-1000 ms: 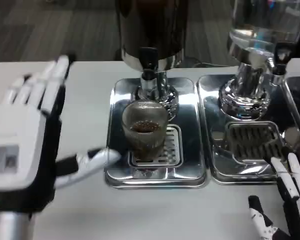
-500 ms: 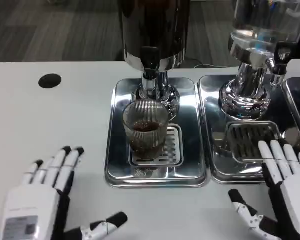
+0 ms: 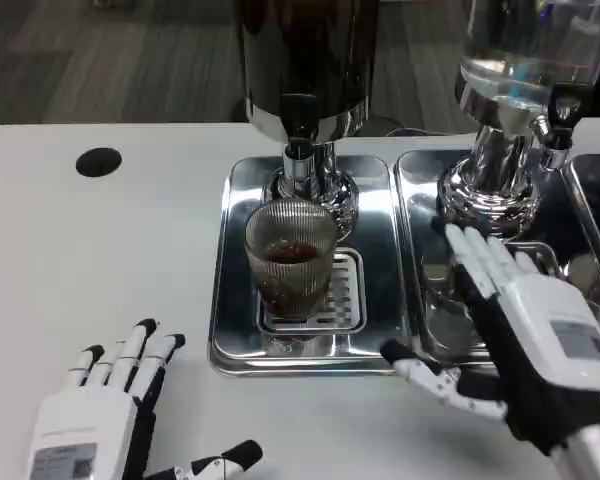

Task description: Grasp the cup under the faucet to collect the drink, then remove the cup.

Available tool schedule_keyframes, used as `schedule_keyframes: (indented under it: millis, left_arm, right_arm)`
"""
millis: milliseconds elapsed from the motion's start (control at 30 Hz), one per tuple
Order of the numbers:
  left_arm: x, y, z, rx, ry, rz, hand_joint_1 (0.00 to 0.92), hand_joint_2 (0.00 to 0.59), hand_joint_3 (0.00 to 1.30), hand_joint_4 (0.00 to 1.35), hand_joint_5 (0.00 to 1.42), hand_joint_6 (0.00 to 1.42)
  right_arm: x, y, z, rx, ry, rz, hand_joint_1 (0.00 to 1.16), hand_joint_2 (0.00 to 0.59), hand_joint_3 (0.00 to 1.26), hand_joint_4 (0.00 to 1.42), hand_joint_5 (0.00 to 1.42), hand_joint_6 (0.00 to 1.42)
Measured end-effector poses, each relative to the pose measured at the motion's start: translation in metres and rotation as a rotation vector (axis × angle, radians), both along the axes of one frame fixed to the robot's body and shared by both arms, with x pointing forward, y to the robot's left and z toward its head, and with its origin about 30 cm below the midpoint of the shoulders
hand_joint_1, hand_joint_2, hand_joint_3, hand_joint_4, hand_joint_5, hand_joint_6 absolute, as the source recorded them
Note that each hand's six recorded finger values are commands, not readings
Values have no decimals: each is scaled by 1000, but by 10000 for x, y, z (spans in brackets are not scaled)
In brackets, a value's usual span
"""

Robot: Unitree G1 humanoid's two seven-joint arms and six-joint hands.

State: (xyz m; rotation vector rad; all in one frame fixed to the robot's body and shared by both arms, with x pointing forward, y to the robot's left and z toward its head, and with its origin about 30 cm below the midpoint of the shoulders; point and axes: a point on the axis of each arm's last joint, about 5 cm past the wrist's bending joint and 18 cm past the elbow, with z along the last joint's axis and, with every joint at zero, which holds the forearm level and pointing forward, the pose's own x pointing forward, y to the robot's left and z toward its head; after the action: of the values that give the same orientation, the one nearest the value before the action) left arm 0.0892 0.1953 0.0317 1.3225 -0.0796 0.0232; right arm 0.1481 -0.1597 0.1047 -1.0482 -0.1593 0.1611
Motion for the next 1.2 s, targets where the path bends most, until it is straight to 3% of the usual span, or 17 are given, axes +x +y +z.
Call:
schedule_keyframes:
  millis: [133,300,367,433,700,933,1067,1200]
  left_arm:
    - [-6,8,4,-16,-1,13,0,83,253,0,176,132]
    - [-11,44,20,-19,-12,27,0,95,303,0,177,132]
    - [-27,72,22,-13,-12,36,0,127,325,0,180,132]
    - [-46,103,24,-16,-8,52,0,163,360,0,180,132]
    - [-58,142,31,-22,-7,73,0,168,479,0,186,132]
    - [-81,178,36,-13,-4,85,0,176,551,0,192,145]
    - [-108,200,40,-10,0,96,0,239,596,0,192,147]
    - [-168,220,70,-27,-4,123,0,257,633,0,204,157]
  right_arm:
    - [230,156,128,70,26,58,247,146,0,0,0,0]
    - [467,280,112,124,118,74,238,142,0,0,0,0]
    - [555,324,112,142,139,75,235,141,0,0,0,0]
    - [609,360,128,143,138,85,234,140,0,0,0,0]
    - [777,454,144,149,170,69,284,146,0,0,0,0]
    - [830,537,78,141,214,82,360,150,0,0,0,0]
    - [872,620,80,146,215,90,376,144,0,0,0,0]
    - [928,670,106,144,204,96,382,144,0,0,0,0]
